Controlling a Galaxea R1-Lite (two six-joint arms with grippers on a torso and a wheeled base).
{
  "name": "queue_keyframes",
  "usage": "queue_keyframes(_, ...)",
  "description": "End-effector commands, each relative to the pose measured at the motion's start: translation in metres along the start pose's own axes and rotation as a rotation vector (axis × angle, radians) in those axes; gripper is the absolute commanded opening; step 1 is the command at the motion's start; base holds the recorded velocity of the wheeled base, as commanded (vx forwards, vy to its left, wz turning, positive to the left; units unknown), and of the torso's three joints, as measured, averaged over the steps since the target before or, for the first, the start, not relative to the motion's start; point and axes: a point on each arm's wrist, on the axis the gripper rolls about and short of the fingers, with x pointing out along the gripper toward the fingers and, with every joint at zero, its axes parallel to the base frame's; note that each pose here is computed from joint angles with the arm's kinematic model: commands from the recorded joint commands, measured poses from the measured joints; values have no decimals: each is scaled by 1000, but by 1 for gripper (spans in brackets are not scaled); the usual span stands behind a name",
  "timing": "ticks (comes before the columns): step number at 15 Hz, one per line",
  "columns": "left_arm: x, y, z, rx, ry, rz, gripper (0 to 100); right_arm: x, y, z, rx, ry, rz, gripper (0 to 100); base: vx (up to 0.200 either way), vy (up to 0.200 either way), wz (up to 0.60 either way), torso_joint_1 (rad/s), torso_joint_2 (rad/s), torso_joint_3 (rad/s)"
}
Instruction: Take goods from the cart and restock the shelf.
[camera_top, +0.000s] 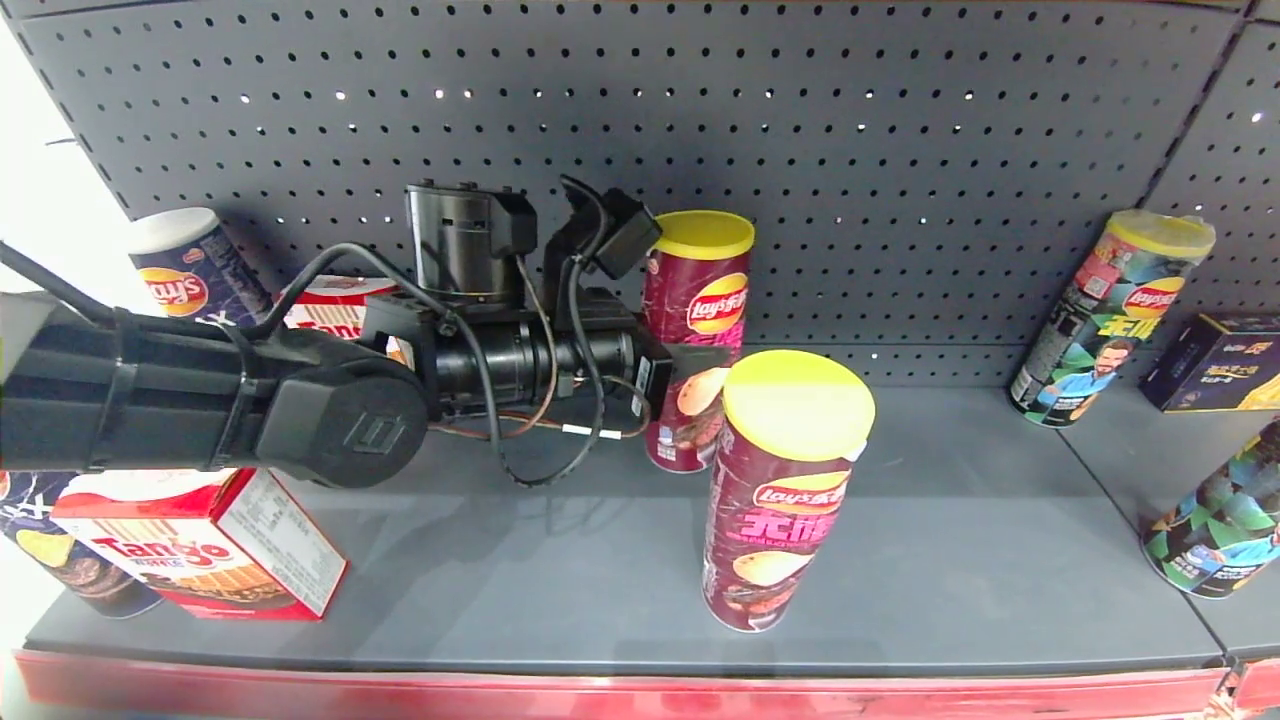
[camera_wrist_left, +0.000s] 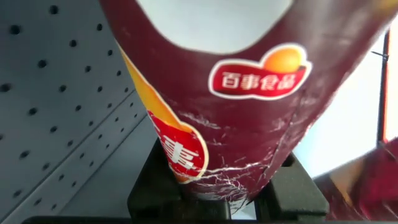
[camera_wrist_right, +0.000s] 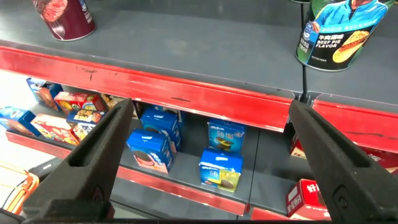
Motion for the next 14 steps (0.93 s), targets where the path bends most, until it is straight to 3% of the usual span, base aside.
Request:
queue_keyframes(1,11,4,-10,-8,13,-3,0,0,0,0,0,1,0,100,0,0,0,0,0,0)
queue_keyframes(14,40,22,-17,16,-29,10,0,0,0,0,0,1,0,100,0,0,0,0,0,0)
